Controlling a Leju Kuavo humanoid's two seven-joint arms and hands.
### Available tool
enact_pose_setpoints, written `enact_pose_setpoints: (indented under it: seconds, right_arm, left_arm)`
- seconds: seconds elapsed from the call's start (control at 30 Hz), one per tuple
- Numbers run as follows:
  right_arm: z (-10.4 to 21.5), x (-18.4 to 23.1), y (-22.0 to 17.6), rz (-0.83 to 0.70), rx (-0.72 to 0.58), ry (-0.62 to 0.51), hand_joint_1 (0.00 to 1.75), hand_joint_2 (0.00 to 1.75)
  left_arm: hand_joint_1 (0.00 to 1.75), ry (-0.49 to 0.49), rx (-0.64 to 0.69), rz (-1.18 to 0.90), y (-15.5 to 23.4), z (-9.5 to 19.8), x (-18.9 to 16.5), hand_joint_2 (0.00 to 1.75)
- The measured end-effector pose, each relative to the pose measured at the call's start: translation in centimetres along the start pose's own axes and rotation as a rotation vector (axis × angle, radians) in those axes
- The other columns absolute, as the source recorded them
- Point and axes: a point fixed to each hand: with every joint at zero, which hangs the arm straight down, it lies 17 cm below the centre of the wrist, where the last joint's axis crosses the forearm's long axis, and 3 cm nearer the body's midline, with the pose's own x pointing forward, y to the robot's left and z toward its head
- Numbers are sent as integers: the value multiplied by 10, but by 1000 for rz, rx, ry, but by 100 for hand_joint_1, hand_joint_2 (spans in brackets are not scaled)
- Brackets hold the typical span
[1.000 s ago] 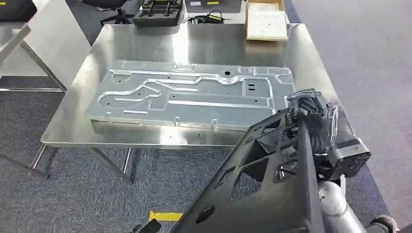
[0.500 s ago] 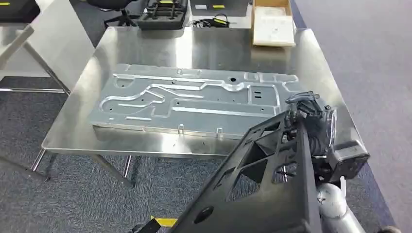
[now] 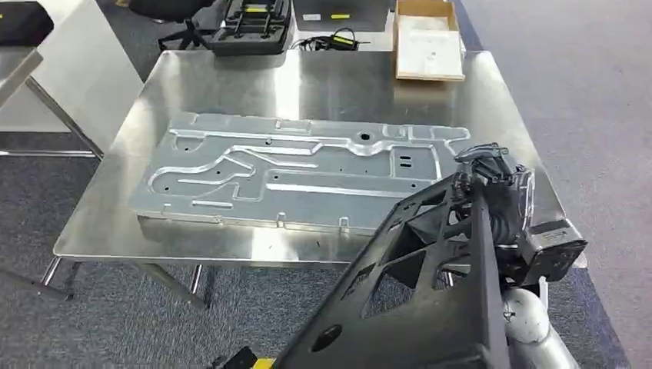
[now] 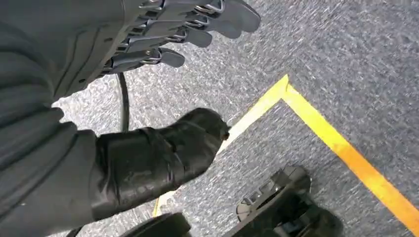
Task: Take the parts from the cabinet and place them on the table.
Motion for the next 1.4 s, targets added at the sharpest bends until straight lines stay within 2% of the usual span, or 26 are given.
enact_pose_setpoints:
  seconds: [0.7,1.2,1.27,1.4]
  right_arm:
    - [-2,-6,-2,1,12,16,175,175]
    - [-9,-26,-12,54,48,87,175,175]
    - [-11,-29,-15,66,53,97,175,175]
    - [-16,-64,-46,226,64,197,175,175]
  left_arm:
    - [0,-4,-9,-17,0,-1,2,175]
    - [0,-12,-23,-29,-3,0,2,175]
    - [0,-13,-25,-33,-4,0,1,175]
    - [0,-20,-44,-57,-7,1,1,175]
